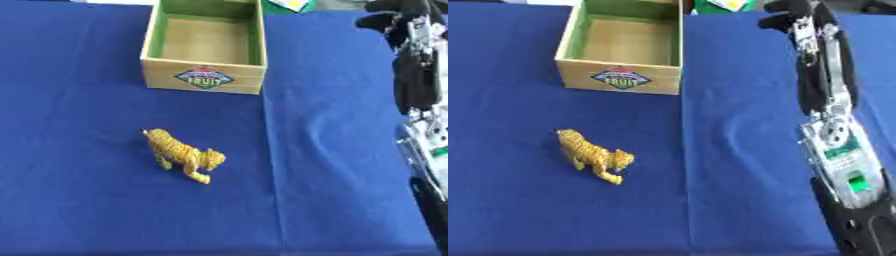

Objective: Pick up objects on the table and place them in the box.

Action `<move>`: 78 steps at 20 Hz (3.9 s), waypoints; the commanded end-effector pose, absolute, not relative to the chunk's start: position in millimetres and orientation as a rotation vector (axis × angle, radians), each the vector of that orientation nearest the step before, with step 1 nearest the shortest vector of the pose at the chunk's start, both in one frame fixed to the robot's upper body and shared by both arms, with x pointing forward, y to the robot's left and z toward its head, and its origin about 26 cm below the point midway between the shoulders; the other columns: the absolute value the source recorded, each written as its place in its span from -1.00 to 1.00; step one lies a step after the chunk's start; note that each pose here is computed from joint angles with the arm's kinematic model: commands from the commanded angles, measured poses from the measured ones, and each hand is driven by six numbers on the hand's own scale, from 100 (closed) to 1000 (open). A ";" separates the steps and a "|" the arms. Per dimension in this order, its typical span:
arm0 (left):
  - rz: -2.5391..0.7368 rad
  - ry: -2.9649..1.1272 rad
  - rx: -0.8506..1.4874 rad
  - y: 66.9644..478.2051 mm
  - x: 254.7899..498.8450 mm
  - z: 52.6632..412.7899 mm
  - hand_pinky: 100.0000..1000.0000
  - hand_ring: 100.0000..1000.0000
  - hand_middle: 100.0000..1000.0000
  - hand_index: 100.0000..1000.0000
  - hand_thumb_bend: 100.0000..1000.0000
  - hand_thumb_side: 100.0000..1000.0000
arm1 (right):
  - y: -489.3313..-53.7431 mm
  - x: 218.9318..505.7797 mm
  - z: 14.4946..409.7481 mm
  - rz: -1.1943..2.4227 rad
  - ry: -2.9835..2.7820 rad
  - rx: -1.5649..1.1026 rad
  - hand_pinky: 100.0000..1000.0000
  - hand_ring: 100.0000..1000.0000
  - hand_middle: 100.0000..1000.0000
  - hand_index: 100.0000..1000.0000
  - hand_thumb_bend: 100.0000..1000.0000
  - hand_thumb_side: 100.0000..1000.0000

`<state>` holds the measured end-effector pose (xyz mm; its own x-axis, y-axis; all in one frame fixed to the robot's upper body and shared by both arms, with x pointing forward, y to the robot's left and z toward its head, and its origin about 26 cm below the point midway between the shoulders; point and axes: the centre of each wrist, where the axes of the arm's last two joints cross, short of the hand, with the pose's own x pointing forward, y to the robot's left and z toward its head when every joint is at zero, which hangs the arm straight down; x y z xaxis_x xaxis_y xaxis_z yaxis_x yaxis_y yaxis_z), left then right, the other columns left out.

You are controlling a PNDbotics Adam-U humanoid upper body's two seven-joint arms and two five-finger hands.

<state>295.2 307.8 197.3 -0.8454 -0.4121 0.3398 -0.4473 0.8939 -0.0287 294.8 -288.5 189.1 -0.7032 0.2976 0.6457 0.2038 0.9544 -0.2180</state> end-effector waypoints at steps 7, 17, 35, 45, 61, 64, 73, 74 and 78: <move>-0.365 -2.678 0.948 315.3 294.5 244.6 -0.07 -0.02 -0.04 0.40 -1.00 0.36 | -289.6 292.4 197.9 0.197 -2.398 -0.358 0.55 0.22 0.25 0.66 -1.00 0.75; -1.403 -2.430 1.206 286.6 299.3 278.4 0.02 0.13 0.13 0.70 -1.00 0.28 | -287.5 293.5 201.2 0.231 -2.405 -0.345 0.56 0.22 0.25 0.65 -1.00 0.76; -2.179 -1.892 0.945 237.4 299.6 290.5 0.13 0.34 0.38 0.84 -1.00 0.52 | -283.1 294.6 203.2 0.282 -2.402 -0.306 0.56 0.22 0.25 0.66 -1.00 0.75; -2.279 -1.692 0.838 197.0 301.4 302.6 0.22 0.46 0.44 0.86 -0.19 0.67 | -282.4 294.5 202.3 0.286 -2.396 -0.298 0.56 0.22 0.24 0.66 -1.00 0.75; -2.320 -1.455 0.518 157.8 354.3 284.8 0.27 0.47 0.31 0.80 0.08 0.29 | -280.2 294.9 202.2 0.288 -2.397 -0.284 0.56 0.22 0.24 0.66 -1.00 0.74; -2.289 -1.455 0.471 155.2 361.9 279.3 0.26 0.47 0.34 0.80 0.01 0.18 | -279.8 295.0 202.3 0.288 -2.397 -0.282 0.56 0.22 0.24 0.66 -1.00 0.74; -2.232 -1.452 0.384 146.2 375.4 265.2 0.23 0.44 0.42 0.79 -0.13 0.03 | -278.2 295.4 202.3 0.284 -2.398 -0.275 0.57 0.22 0.24 0.66 -1.00 0.74; -2.232 -1.452 0.376 145.0 375.9 263.5 0.22 0.44 0.41 0.77 -0.13 0.02 | -278.2 295.4 202.1 0.282 -2.398 -0.275 0.57 0.22 0.24 0.66 -1.00 0.73; -2.244 -1.447 0.357 140.5 376.7 258.3 0.22 0.43 0.41 0.73 -0.17 -0.07 | -277.8 295.4 201.8 0.280 -2.397 -0.272 0.57 0.22 0.25 0.66 -1.00 0.73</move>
